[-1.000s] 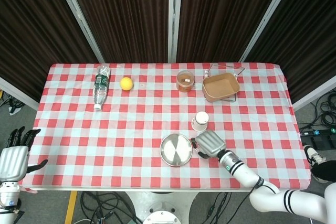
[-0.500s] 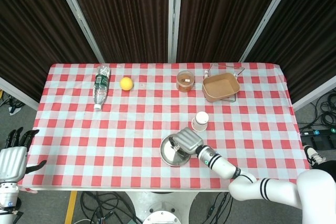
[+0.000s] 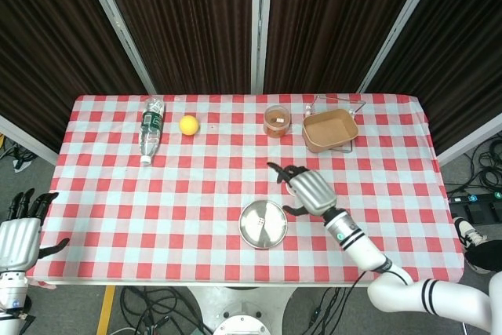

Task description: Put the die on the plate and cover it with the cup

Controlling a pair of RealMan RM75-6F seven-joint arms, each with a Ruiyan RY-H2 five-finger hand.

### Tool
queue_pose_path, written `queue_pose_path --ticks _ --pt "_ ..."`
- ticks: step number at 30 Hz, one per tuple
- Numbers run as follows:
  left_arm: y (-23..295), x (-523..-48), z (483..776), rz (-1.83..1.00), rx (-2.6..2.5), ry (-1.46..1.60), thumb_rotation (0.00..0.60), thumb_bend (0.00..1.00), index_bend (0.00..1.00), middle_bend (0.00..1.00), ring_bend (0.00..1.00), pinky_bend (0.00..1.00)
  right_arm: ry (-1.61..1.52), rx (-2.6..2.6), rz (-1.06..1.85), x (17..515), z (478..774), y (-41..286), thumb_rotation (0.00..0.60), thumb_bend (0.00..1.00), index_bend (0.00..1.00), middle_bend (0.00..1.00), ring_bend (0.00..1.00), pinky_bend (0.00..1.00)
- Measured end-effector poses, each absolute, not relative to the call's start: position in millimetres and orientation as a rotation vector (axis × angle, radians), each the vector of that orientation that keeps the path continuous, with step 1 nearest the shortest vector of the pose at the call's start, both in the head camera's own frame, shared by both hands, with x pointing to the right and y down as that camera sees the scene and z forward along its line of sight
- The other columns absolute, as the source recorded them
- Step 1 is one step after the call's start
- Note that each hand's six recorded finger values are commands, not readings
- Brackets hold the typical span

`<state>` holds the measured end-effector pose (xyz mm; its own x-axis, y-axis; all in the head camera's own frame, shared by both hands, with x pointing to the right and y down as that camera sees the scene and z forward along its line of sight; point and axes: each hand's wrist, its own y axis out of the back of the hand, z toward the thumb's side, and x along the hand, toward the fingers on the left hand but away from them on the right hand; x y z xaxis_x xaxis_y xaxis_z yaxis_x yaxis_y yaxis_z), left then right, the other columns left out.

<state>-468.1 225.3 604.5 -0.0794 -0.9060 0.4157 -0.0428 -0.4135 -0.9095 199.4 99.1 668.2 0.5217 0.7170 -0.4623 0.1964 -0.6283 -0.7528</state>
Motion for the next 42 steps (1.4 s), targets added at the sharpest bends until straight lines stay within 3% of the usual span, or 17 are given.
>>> queue_pose_path --ticks 3,13,19,31,35,39,42 --pt "224 -466 606 -1.575 -1.495 1.056 0.6 0.08 0.16 0.16 0.02 0.03 -0.879 -2.172 1.074 224 665 90 0.6 0.1 0.07 0.14 0.0 0.01" --pt "222 -463 605 -1.566 -1.501 1.046 0.6 0.08 0.16 0.16 0.02 0.03 -1.179 -2.313 1.286 289 704 78 0.6 0.1 0.07 0.13 0.0 0.0" --pt "224 -464 606 -1.576 -1.501 1.045 0.6 0.08 0.16 0.16 0.02 0.03 -1.21 -2.419 1.363 284 733 81 0.6 0.1 0.07 0.14 0.0 0.0" --pt "225 -465 609 -1.587 -1.505 1.047 0.6 0.08 0.16 0.16 0.02 0.03 -1.247 -2.507 1.376 267 756 76 0.6 0.15 0.17 0.17 0.0 0.0" --pt "225 -466 609 -1.591 -1.507 1.047 0.6 0.08 0.16 0.16 0.02 0.03 -1.237 -2.506 1.391 265 761 75 0.6 0.19 0.25 0.19 0.0 0.0" --pt "225 -465 609 -1.59 -1.509 1.046 0.6 0.08 0.16 0.16 0.02 0.03 -1.251 -2.498 1.389 262 765 72 0.6 0.3 0.44 0.23 0.0 0.0" --pt "225 -466 609 -1.592 -1.507 1.049 0.6 0.08 0.16 0.16 0.02 0.03 -1.265 -2.49 1.365 261 762 70 0.6 0.33 0.53 0.26 0.0 0.0"
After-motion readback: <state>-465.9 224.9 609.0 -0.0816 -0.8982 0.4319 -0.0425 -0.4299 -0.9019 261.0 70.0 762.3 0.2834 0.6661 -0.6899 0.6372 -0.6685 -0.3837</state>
